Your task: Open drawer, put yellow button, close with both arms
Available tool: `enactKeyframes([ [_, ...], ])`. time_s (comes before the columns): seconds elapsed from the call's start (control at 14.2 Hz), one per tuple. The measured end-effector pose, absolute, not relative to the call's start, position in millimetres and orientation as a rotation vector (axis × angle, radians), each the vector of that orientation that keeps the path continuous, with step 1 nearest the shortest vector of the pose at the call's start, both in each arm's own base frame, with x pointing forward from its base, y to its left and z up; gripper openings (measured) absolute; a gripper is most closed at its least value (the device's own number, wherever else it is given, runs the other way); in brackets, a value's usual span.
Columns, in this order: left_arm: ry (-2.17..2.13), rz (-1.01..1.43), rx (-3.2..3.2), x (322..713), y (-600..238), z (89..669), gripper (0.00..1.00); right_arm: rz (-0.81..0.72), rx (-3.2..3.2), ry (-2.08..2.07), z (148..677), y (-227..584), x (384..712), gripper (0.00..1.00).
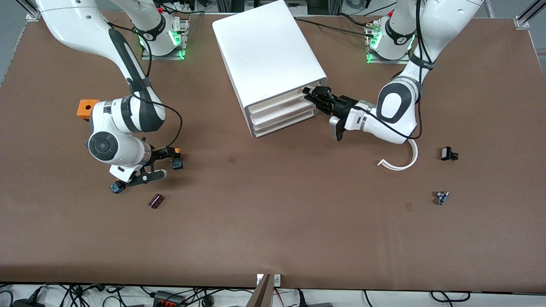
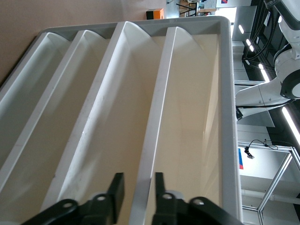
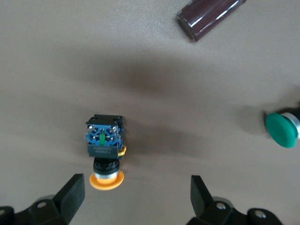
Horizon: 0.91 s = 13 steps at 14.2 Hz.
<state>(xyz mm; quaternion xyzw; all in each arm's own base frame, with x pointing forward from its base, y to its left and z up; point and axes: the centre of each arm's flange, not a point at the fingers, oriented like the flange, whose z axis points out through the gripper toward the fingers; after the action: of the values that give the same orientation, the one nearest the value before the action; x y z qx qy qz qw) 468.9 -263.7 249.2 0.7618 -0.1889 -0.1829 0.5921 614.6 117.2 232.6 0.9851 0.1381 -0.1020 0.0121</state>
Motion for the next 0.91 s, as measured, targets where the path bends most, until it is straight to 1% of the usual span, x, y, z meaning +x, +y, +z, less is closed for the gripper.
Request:
enactKeyframes([
  [0.07,-0.433,-0.427,1.769,468.8,-263.7,247.3,0.26,-0.312,3.073,0.43,229.7,120.9,614.8,1.0],
  [0.21,-0.438,-0.414,1.748,468.9,-264.1,247.9,0.16,-0.284,3.08,0.424,225.9,137.0,614.0,1.0],
  [0.35,-0.446,-0.402,1.744,470.3,-262.9,248.4,0.15,-0.28,3.076,0.434,218.3,152.4,610.8,1.0],
  [0.56,-0.45,-0.372,1.748,480.8,-259.2,255.1,0.15,-0.305,3.071,0.432,205.6,153.4,608.5,1.0],
  [0.7,-0.447,-0.338,1.764,494.0,-250.7,258.8,0.15,-0.319,3.068,0.43,198.9,152.4,607.5,0.96],
  [0.84,-0.451,-0.313,1.783,511.9,-237.6,259.0,0.15,-0.331,3.066,0.429,193.6,151.9,606.5,0.96],
  [0.91,-0.453,-0.297,1.792,523.5,-229.9,259.7,0.15,-0.338,3.065,0.428,190.9,151.4,606.0,0.94],
])
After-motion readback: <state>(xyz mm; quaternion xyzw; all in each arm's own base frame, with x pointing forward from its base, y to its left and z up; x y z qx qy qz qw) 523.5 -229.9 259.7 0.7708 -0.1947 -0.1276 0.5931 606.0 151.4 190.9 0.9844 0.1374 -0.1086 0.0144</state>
